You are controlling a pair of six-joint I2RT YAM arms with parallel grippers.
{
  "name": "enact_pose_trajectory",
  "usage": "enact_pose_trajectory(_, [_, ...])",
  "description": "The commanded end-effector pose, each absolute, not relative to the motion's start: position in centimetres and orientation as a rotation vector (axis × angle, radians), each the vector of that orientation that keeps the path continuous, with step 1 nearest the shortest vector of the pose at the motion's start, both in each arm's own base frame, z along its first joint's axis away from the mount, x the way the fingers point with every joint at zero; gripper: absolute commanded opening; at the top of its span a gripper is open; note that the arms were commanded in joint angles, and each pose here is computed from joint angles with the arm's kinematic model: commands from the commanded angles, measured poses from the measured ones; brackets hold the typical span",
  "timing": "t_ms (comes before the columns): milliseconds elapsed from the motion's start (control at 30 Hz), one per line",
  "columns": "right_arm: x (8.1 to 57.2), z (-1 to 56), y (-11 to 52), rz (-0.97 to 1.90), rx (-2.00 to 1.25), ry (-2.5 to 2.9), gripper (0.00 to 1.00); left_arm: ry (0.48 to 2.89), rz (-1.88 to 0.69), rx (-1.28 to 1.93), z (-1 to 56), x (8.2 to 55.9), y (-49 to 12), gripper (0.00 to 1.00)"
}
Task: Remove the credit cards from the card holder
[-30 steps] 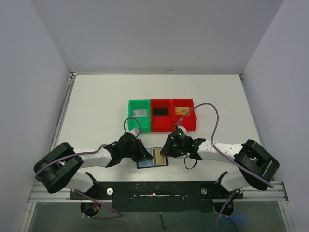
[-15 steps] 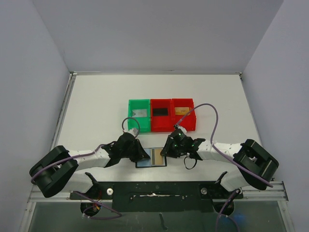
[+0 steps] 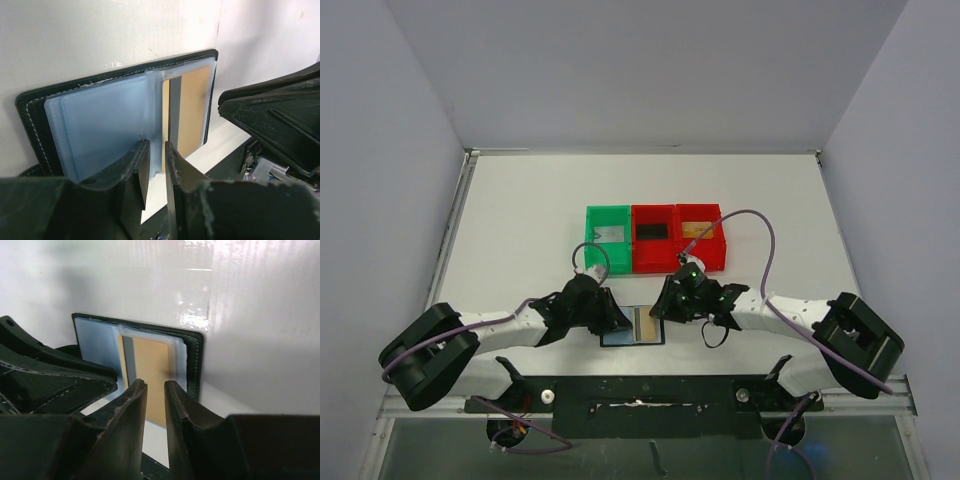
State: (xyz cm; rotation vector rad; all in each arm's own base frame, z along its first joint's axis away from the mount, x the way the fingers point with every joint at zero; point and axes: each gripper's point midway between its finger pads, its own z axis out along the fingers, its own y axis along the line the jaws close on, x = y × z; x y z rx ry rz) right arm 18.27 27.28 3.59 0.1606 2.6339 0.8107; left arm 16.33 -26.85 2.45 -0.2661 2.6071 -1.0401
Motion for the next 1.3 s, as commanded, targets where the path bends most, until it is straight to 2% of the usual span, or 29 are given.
enact_pose_trajectory(0, [19.5, 7.1, 29.8, 0.944, 0.099, 2.537, 0.23, 2.515, -1.092, -0.257, 4.8, 17.9, -27.8, 0.22])
enact_pose_trajectory(200, [19.2, 5.3, 29.9, 0.915, 0.135, 2.598, 0.22, 2.5, -1.126, -0.266, 5.0, 17.9, -28.0, 0.31])
enact_pose_trajectory(733, [17.2, 1.5, 28.2, 0.847, 0.207, 2.697, 0.21, 2.52, -1.202, -0.339, 3.4, 17.0, -28.2, 0.32])
enact_pose_trajectory(867, [17.1, 1.3, 28.2, 0.851, 0.206, 2.7, 0.21, 2.501, -1.257, -0.362, 3.5, 16.7, -28.4, 0.23])
enact_pose_trajectory(1067, [17.0, 1.1, 27.8, 0.835, 0.214, 2.702, 0.21, 2.494, -1.253, -0.379, 3.6, 16.8, -28.3, 0.0])
enact_pose_trajectory(1267, [17.0, 0.7, 27.4, 0.798, 0.227, 2.714, 0.21, 2.487, -1.175, -0.393, 3.9, 17.2, -27.3, 0.0])
